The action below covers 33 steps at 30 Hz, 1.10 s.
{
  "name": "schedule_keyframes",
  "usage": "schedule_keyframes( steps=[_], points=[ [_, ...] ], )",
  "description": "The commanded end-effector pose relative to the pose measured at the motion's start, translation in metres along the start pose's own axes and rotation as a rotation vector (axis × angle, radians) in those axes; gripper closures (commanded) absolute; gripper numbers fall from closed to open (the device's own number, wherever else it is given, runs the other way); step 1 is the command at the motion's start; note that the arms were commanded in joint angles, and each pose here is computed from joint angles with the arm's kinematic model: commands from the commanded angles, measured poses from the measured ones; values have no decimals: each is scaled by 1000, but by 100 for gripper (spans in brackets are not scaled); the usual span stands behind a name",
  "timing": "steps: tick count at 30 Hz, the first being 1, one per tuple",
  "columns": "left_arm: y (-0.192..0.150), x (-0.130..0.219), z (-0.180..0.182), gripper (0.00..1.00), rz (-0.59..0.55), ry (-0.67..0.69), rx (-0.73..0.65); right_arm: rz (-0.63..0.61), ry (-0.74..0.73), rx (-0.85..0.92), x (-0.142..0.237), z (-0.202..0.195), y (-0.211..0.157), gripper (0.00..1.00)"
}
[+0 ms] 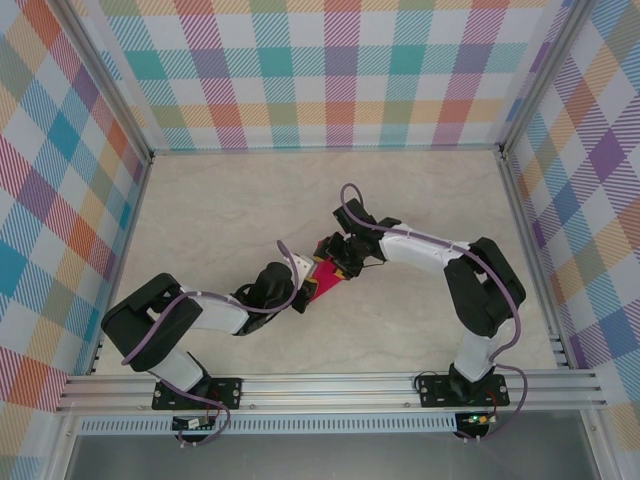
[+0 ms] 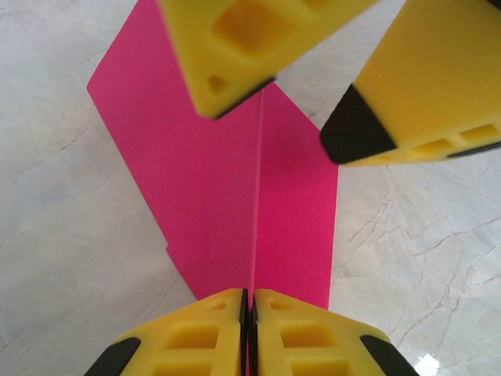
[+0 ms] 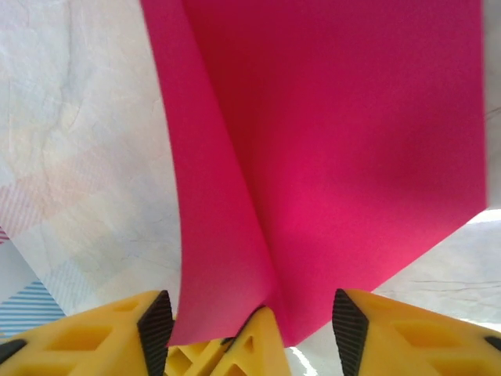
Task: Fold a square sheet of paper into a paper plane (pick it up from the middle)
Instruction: Fourth fold the wing at the center of the table.
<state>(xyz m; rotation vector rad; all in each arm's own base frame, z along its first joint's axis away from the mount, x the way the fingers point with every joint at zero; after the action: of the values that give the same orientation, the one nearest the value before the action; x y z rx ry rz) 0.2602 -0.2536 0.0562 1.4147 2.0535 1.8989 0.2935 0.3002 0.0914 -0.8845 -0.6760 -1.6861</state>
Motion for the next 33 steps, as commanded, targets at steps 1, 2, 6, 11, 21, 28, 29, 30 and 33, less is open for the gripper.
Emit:
schedule_keyframes(
  steps=[1, 2, 6, 11, 21, 28, 29, 30, 33],
  points=[
    [-5, 1, -9, 89, -2, -55, 83, -50, 73, 168, 21, 12, 6, 37],
    [-5, 2, -11, 89, -1, -67, 104, -55, 75, 204, 24, 12, 6, 36],
    [-4, 4, -14, 89, -9, -86, 163, -62, 115, 288, 31, 8, 4, 35],
    [-1, 5, -14, 89, -14, -85, 218, -61, 156, 310, 36, -5, 2, 34],
    [-2, 3, -14, 89, 2, -79, 260, -47, 154, 313, 29, -30, -5, 50],
    [0, 5, -15, 88, 8, -78, 273, 23, 179, 298, 3, -21, 2, 76],
    [0, 6, -15, 87, 11, -80, 280, 28, 182, 297, 0, -19, 3, 76],
    [1, 6, -15, 87, 13, -79, 295, 39, 182, 294, -4, -19, 4, 77],
    [2, 5, -18, 80, 28, -84, 348, 58, 180, 283, -14, -21, 5, 78]
  ],
)
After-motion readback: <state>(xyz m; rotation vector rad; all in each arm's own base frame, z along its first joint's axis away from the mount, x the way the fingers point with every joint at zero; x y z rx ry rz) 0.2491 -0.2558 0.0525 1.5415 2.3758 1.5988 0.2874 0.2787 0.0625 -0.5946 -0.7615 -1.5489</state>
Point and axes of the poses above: each hand's point on the last joint's axis, 136 mm out from that joint toward the fingers, its own x axis back along the fingers, its own z axis along the line the jaws close on, y = z × x, the point moved 2 cm from there along x, back along the fingers, and after that the axes turned 8 degrees about x, right-handed, at the moved point
